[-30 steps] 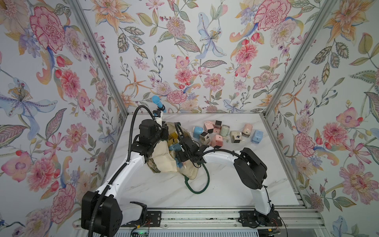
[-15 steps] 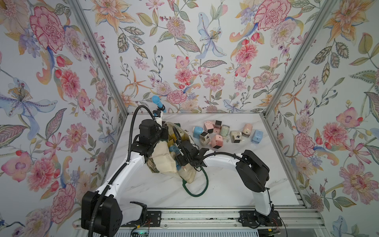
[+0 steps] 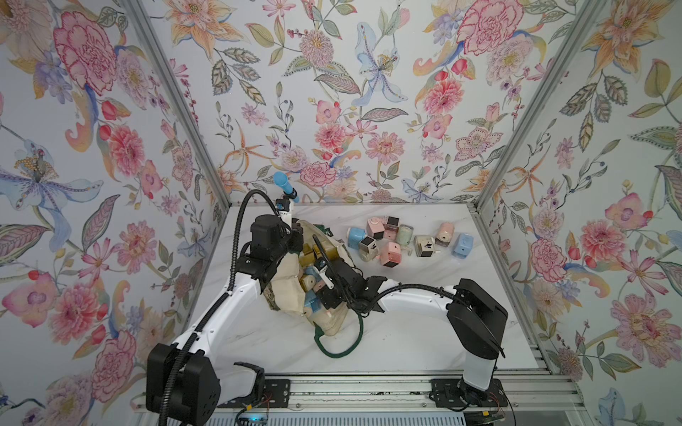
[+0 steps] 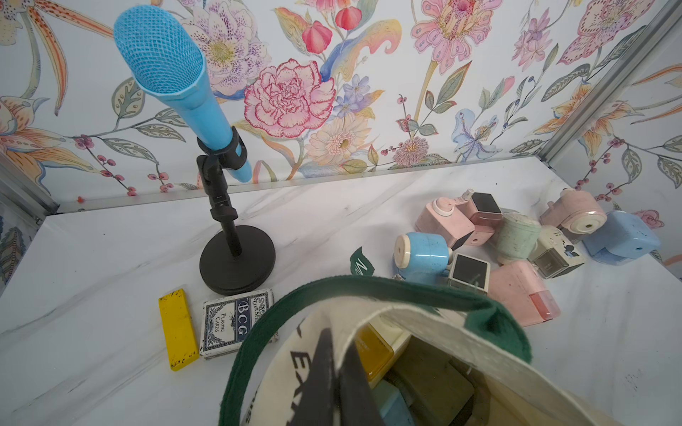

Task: Take out the pencil sharpeners from the tote bags
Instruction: Pick up the pencil sharpener from the canvas bag.

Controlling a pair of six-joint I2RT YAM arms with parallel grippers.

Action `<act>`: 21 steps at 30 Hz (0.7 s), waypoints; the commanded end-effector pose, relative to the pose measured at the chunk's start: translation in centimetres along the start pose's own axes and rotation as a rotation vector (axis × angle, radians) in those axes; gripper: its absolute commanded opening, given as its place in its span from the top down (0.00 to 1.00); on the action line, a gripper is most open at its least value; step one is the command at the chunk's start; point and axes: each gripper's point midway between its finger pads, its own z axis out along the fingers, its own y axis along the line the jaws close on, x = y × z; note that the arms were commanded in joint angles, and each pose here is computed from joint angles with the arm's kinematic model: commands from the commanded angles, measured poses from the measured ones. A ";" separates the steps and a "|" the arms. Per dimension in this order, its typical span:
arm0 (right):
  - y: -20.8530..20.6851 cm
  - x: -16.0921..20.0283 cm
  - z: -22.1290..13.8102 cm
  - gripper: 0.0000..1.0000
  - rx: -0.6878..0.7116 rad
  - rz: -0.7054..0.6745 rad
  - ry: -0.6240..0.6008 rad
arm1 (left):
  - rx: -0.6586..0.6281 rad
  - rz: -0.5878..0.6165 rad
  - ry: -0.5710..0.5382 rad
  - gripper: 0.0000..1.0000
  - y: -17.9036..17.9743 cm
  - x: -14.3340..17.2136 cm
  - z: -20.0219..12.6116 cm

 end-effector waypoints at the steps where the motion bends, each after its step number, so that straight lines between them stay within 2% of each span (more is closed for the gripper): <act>1: 0.8 -3.0 -2.9 0.33 -0.042 -0.020 -0.121 | 0.020 0.025 -0.196 1.00 -0.8 -6.0 -2.0; 11: 1.6 -4.8 -6.2 0.33 -0.117 -0.029 -0.261 | 0.021 0.025 -0.196 1.00 -0.9 -6.1 -2.0; 15: 1.1 -4.9 -6.0 0.33 -0.112 -0.002 -0.271 | 0.022 0.024 -0.195 1.00 -0.9 -6.0 -1.9; 21: 1.2 -7.4 -4.3 0.34 -0.172 0.116 -0.267 | 0.020 0.027 -0.186 1.00 -0.9 -5.7 -1.7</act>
